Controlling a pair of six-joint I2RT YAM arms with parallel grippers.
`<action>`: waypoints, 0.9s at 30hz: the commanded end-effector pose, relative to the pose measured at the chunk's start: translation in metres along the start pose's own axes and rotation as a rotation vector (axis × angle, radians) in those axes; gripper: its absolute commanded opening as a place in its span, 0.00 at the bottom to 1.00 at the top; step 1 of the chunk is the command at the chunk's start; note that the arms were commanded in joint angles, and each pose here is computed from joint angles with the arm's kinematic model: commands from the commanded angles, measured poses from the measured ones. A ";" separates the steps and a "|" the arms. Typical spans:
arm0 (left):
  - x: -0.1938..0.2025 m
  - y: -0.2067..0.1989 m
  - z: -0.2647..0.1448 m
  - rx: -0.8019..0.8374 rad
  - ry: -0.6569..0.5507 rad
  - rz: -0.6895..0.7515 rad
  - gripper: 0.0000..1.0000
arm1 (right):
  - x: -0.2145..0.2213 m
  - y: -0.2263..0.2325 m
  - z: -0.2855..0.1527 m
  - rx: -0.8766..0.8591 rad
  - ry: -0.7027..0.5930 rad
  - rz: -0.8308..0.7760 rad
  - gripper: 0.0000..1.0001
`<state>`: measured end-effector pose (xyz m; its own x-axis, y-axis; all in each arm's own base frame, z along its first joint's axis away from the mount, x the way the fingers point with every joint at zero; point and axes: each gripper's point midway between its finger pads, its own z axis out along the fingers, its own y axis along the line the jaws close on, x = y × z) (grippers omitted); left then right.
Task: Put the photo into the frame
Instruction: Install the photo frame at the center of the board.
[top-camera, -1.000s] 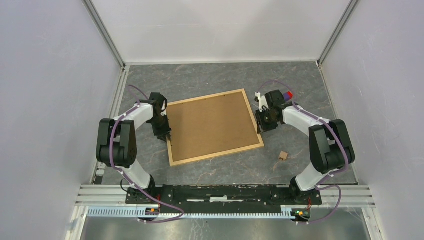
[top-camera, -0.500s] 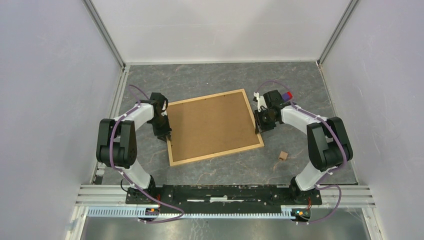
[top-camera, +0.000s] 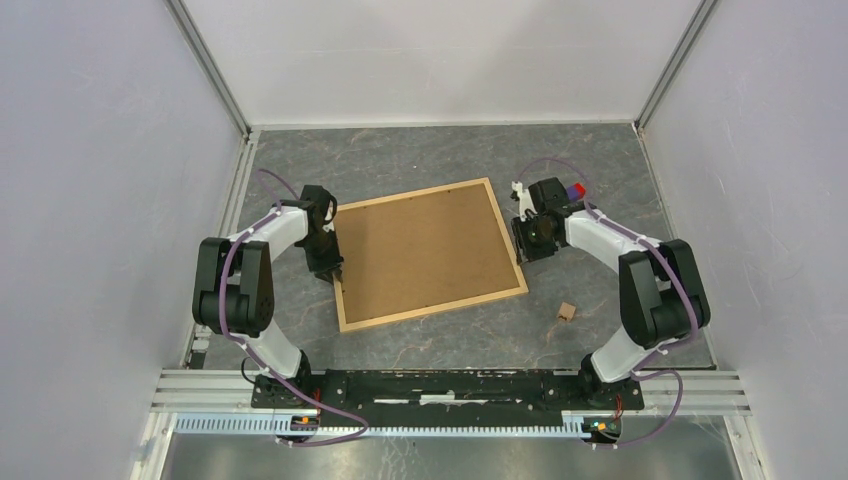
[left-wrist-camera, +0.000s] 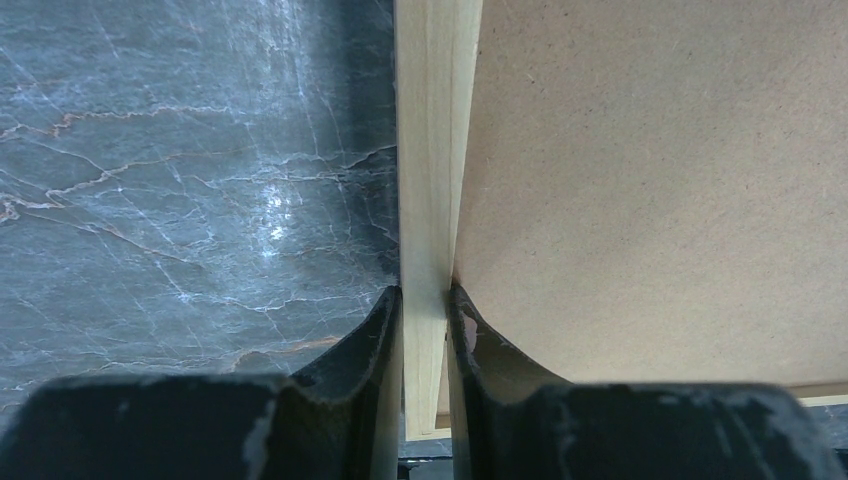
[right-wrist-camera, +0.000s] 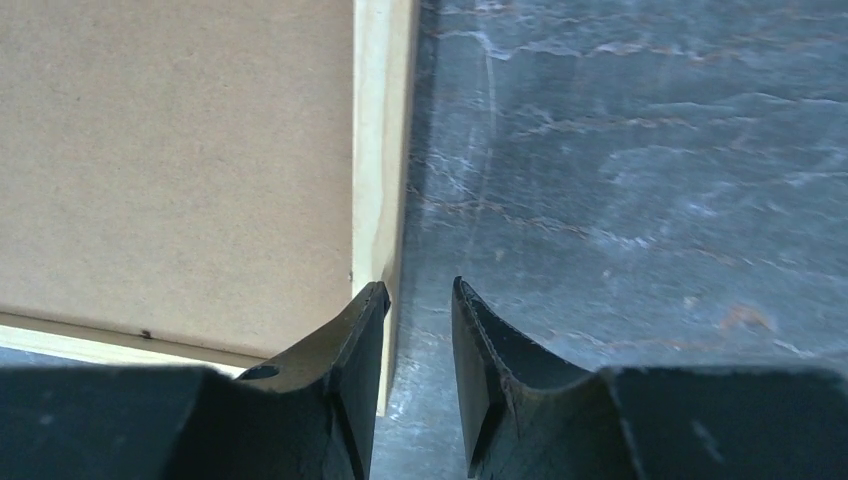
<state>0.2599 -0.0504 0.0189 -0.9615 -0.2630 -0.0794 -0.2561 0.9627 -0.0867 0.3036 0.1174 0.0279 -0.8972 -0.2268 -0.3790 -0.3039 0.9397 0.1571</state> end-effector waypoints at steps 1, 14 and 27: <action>-0.015 0.011 -0.004 -0.057 -0.079 0.034 0.02 | -0.015 -0.015 -0.021 0.088 -0.052 -0.015 0.37; -0.016 0.009 -0.003 -0.052 -0.078 0.030 0.02 | -0.013 0.009 -0.010 -0.027 -0.053 -0.048 0.37; -0.015 0.010 -0.004 -0.053 -0.079 0.034 0.02 | 0.001 -0.007 0.010 0.049 0.012 -0.031 0.35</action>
<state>0.2601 -0.0502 0.0192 -0.9620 -0.2598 -0.0834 -0.2533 0.9640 -0.0814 0.3023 0.1215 0.0248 -0.8920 -0.2534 -0.3744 -0.3289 0.9319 0.1529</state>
